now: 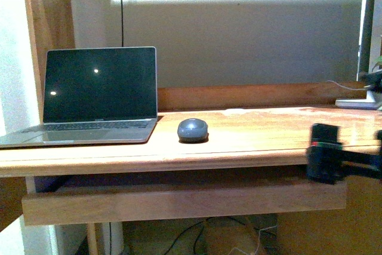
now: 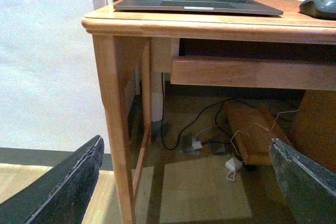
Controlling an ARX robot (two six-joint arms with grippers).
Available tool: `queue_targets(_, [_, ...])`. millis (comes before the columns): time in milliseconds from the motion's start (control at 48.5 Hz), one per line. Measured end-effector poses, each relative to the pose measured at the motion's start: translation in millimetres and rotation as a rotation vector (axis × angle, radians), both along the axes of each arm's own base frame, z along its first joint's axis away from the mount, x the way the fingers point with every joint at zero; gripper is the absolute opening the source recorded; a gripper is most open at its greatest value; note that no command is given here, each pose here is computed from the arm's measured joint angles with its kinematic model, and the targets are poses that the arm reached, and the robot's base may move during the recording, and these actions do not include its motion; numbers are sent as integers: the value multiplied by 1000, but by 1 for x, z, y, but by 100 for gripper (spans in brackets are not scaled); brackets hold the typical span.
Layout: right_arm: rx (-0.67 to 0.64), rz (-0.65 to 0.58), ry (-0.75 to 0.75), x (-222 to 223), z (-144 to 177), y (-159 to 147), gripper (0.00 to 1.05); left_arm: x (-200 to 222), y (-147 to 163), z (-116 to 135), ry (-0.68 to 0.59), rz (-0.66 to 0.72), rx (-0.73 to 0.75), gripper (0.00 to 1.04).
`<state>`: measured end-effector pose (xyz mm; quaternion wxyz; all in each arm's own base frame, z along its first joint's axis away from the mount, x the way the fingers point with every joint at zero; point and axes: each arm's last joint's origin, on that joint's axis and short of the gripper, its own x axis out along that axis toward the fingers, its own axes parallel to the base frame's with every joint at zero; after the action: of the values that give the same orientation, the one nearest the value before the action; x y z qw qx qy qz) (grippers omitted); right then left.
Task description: Place mouse
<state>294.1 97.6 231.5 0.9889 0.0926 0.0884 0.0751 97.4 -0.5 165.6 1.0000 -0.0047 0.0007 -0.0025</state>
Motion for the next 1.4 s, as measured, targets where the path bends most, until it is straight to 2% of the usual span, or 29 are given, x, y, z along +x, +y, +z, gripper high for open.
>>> queue_targets(227, [95,-68,22,-85,-6,-54,97,0,0,0,0,0,0,97])
queue_targets(495, [151,-113,21,-166,-23,-81,96,0,0,0,0,0,0,97])
queue_targets(639, [-61,-154,-153,-194,-31,-96,72,0,0,0,0,0,0,97])
queue_targets(722, [-121,-152,-176,-196,-35,-97,58,0,0,0,0,-2,0,97])
queue_targets(1031, [-176,-148,-171,-196,-50,-97,3,0,0,0,0,0,0,97])
queue_targets(1402, [-179,-149,-181,-197,-64,-97,3,0,0,0,0,0,0,97])
